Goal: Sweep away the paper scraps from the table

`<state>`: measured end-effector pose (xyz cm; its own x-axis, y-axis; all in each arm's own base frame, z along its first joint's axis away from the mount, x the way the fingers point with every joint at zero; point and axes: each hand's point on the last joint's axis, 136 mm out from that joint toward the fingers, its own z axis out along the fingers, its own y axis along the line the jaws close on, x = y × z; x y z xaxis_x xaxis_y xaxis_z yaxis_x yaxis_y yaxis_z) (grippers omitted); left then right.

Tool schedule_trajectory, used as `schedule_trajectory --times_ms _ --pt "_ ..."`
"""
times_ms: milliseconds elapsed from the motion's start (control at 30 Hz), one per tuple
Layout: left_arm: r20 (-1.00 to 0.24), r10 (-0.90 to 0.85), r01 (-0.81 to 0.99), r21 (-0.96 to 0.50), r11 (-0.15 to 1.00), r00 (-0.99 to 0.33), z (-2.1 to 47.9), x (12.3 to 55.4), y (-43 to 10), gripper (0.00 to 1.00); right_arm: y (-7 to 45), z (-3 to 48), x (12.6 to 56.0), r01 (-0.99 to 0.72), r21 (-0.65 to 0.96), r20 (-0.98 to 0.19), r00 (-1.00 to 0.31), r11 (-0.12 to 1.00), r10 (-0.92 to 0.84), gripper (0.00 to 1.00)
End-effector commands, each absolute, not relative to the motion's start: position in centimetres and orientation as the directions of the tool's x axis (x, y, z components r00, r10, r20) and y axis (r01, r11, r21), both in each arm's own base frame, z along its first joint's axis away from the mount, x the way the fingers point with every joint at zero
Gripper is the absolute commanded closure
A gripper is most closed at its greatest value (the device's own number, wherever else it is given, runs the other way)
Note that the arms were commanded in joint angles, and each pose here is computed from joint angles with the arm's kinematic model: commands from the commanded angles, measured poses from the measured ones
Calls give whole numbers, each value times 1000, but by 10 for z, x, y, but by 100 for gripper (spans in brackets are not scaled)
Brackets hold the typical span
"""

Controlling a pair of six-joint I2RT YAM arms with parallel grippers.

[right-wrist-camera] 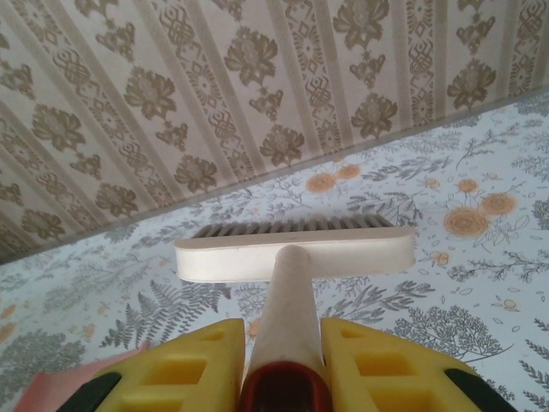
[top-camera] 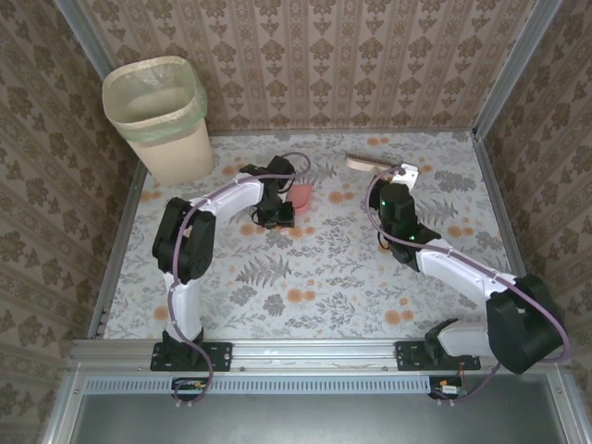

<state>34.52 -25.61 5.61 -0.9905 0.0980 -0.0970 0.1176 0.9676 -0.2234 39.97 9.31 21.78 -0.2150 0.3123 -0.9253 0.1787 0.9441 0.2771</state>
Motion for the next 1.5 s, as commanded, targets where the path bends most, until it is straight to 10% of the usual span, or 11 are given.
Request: schedule_trajectory --times_ms 0,833,967,1467 --pt "-88 103 115 -150 982 -991 54 362 -237 97 94 230 410 191 294 -925 -191 937 329 100" --pt "-278 136 188 -170 967 -951 116 368 -243 33 146 197 441 60 214 -912 -345 975 221 100" --pt "-390 139 217 -164 962 -910 140 351 -237 0 162 188 442 29 180 -919 -352 983 179 100" --pt "-740 -35 111 -147 983 -672 166 272 -147 0 175 145 404 67 64 -936 -342 996 83 90"
